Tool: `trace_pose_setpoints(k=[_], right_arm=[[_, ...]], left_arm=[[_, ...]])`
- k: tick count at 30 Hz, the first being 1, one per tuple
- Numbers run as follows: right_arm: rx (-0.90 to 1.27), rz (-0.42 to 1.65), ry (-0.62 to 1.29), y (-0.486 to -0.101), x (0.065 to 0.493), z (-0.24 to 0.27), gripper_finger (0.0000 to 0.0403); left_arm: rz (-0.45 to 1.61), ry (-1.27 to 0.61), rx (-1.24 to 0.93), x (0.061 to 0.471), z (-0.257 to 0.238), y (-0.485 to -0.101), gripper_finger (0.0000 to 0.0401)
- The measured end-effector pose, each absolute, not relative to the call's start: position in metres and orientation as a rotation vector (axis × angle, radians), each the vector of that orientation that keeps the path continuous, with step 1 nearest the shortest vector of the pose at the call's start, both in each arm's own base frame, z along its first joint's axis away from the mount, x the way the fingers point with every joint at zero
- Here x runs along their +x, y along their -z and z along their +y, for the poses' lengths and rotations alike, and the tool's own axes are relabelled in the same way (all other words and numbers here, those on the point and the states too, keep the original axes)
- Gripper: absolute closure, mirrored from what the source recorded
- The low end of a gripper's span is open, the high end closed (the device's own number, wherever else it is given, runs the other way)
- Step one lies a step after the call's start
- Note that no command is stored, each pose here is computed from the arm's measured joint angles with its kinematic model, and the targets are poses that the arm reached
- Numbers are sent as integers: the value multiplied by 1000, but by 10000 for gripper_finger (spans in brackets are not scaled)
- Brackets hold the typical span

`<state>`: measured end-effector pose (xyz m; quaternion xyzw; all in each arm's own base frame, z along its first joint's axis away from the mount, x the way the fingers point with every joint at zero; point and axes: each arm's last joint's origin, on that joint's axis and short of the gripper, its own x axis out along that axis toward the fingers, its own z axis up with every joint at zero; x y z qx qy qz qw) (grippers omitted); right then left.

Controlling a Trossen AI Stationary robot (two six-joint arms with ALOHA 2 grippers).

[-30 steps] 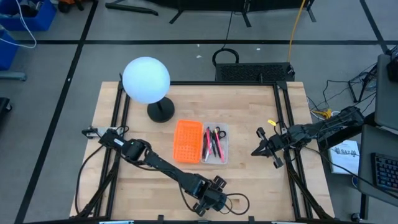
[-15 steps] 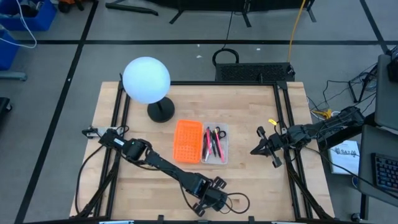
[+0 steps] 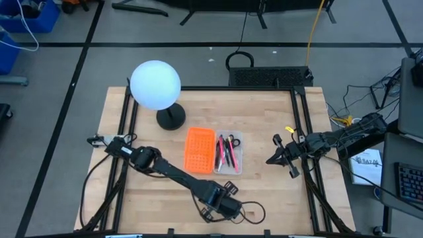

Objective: Pick & place school supplies into a supply box
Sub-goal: Put the yellow pen into the orange supply box

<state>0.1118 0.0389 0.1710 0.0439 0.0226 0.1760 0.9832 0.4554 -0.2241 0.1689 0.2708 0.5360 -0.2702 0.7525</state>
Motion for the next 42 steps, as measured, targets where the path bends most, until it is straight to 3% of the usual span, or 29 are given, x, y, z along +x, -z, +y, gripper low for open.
trace_pose_setpoints(k=[7, 16, 22, 27, 32, 37, 42], right_arm=[[87, 45, -354, -171, 112, 39, 403], [103, 37, -350, -171, 112, 39, 403], [114, 2, -333, -173, 112, 38, 403], [112, 5, -289, -173, 112, 37, 403], [103, 41, -271, -169, 112, 37, 403], [100, 63, -269, -167, 113, 37, 403], [98, 66, -269, -167, 113, 37, 403]], left_arm=[[1225, 770, 883, 445, -213, -204, 384], [1245, 746, 1346, 454, -180, -209, 400], [1255, 712, 1237, 458, -171, -209, 396], [1296, 674, 969, 454, -175, -210, 396], [1394, 677, 830, 429, -180, -235, 399], [1301, 667, 846, 399, -189, -265, 399], [1082, 591, 865, 354, -171, -290, 400]])
